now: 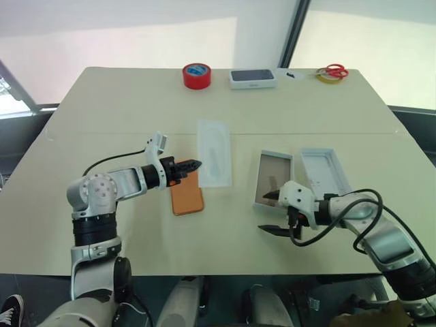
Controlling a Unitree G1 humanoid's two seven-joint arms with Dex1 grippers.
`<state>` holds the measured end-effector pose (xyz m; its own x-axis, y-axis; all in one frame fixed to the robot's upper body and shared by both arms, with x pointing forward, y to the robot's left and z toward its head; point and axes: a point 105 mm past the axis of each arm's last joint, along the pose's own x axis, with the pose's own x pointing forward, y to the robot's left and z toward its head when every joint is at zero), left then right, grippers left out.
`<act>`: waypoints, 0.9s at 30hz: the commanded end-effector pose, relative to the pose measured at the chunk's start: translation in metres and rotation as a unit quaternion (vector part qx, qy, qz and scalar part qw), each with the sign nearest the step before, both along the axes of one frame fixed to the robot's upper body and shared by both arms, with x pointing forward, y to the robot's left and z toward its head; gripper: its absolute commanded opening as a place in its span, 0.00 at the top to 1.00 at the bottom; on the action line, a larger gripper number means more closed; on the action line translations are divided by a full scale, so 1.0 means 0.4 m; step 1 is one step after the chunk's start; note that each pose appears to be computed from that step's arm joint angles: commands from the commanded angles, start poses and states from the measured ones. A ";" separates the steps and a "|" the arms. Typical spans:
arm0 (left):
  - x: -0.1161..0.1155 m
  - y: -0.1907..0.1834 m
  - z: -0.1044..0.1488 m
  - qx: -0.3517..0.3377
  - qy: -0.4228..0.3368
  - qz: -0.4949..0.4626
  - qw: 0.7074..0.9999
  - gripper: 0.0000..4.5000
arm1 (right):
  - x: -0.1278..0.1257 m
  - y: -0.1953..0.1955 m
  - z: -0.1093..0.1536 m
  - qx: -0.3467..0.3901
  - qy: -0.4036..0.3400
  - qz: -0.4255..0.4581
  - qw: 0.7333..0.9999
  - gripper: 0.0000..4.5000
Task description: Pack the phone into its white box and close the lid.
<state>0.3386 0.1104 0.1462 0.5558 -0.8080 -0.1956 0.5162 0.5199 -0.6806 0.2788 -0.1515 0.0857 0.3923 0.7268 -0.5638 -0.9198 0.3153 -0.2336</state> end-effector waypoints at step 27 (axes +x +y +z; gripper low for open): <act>-0.023 -0.032 0.049 -0.063 -0.002 -0.043 0.997 1.00 | 0.036 0.142 0.033 0.039 -0.060 0.113 0.991 0.87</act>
<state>0.3332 0.0988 0.1561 0.4890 -0.8629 -0.1277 0.5229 0.4071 -0.7489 0.2930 -0.0934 0.0878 0.2655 0.8310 -0.4888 -0.9470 0.1297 -0.2939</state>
